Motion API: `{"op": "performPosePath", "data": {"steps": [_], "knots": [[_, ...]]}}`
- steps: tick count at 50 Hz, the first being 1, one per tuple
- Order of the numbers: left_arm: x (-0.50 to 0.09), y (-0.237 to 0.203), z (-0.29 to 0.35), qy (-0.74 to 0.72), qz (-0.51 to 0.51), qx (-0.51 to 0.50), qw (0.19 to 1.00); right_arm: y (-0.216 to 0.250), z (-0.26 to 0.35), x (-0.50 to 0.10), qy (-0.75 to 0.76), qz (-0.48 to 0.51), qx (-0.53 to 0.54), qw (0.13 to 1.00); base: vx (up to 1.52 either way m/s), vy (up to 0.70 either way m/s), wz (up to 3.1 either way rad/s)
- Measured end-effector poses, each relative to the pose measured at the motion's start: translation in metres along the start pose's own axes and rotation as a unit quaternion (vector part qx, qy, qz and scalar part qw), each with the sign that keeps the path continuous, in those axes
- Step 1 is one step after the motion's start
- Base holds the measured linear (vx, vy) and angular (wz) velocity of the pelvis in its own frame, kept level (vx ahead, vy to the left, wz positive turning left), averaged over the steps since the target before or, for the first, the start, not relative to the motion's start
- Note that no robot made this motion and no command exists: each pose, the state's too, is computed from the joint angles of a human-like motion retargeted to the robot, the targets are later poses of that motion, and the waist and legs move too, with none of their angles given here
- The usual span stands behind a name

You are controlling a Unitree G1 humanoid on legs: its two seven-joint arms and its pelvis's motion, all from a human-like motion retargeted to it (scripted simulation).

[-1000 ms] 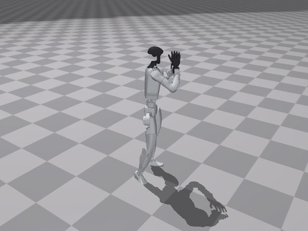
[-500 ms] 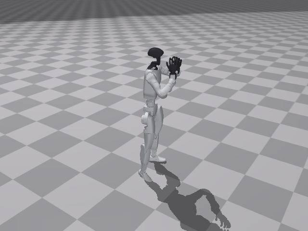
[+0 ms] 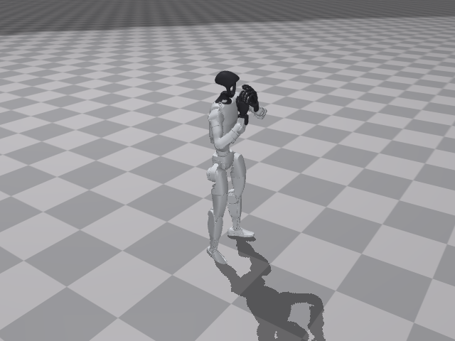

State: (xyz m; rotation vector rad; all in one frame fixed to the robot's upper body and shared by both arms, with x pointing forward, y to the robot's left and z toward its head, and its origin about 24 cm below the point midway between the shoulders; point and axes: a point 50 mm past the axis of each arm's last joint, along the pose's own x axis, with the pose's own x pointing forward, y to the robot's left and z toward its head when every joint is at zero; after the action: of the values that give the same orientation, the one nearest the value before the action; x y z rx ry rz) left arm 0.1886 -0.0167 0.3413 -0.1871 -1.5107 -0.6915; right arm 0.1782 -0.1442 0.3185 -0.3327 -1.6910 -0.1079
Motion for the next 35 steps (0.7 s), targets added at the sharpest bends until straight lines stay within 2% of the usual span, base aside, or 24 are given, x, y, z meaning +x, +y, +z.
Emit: {"op": "performPosePath", "data": {"steps": [2,5,7,11,14,16,19,22,24,28,29,32,35], "knots": [[0.001,0.001,0.000,0.003,0.014,-0.003,1.000,-0.007,-0.001,-0.003,0.010,-0.011,-0.016,1.000,0.03,0.01,-0.46],[0.003,-0.018,-0.004,0.016,0.004,-0.037,0.999,0.007,0.002,-0.003,-0.006,0.040,-0.020,0.999,0.02,0.01,-0.56],[0.003,-0.028,-0.006,0.015,0.004,-0.039,0.999,0.013,0.000,-0.004,-0.022,0.033,-0.038,0.998,0.02,-0.01,-0.65],[-0.001,-0.009,-0.008,0.027,-0.015,-0.018,0.999,0.009,-0.005,0.002,-0.015,0.066,-0.038,0.997,0.00,-0.02,-0.72],[-0.006,0.013,-0.004,0.032,0.021,-0.006,0.999,-0.005,-0.005,0.004,-0.012,0.013,-0.048,0.999,-0.01,-0.05,-0.79],[-0.006,0.009,-0.003,0.035,0.019,-0.019,0.999,0.000,-0.002,0.007,-0.021,0.020,-0.041,0.999,-0.01,-0.06,-0.80],[-0.001,-0.013,-0.003,0.027,-0.002,-0.048,0.998,0.025,0.004,0.010,-0.055,0.080,-0.021,0.995,-0.01,-0.05,-0.79],[0.001,-0.014,-0.004,0.005,-0.013,-0.018,1.000,0.021,-0.005,0.014,-0.071,0.082,-0.070,0.992,-0.01,-0.04,-0.74],[0.000,0.002,-0.005,0.013,-0.026,-0.001,1.000,0.015,-0.009,0.015,-0.043,0.075,-0.049,0.995,-0.01,-0.01,-0.73],[-0.002,0.025,-0.005,0.032,0.013,0.004,0.999,-0.001,-0.019,0.012,0.014,-0.024,-0.021,0.999,0.00,0.01,-0.65],[-0.001,0.023,-0.007,0.036,0.011,0.002,0.999,0.000,-0.020,0.012,0.018,-0.027,-0.017,0.999,0.00,0.03,-0.60],[0.003,-0.005,-0.014,0.044,-0.025,-0.027,0.998,0.025,-0.013,0.017,-0.004,0.043,0.010,0.999,0.01,0.03,-0.55],[0.005,-0.011,-0.014,0.028,-0.029,-0.014,0.999,0.032,-0.014,0.019,-0.020,0.045,-0.005,0.999,0.01,0.02,-0.49]]}}
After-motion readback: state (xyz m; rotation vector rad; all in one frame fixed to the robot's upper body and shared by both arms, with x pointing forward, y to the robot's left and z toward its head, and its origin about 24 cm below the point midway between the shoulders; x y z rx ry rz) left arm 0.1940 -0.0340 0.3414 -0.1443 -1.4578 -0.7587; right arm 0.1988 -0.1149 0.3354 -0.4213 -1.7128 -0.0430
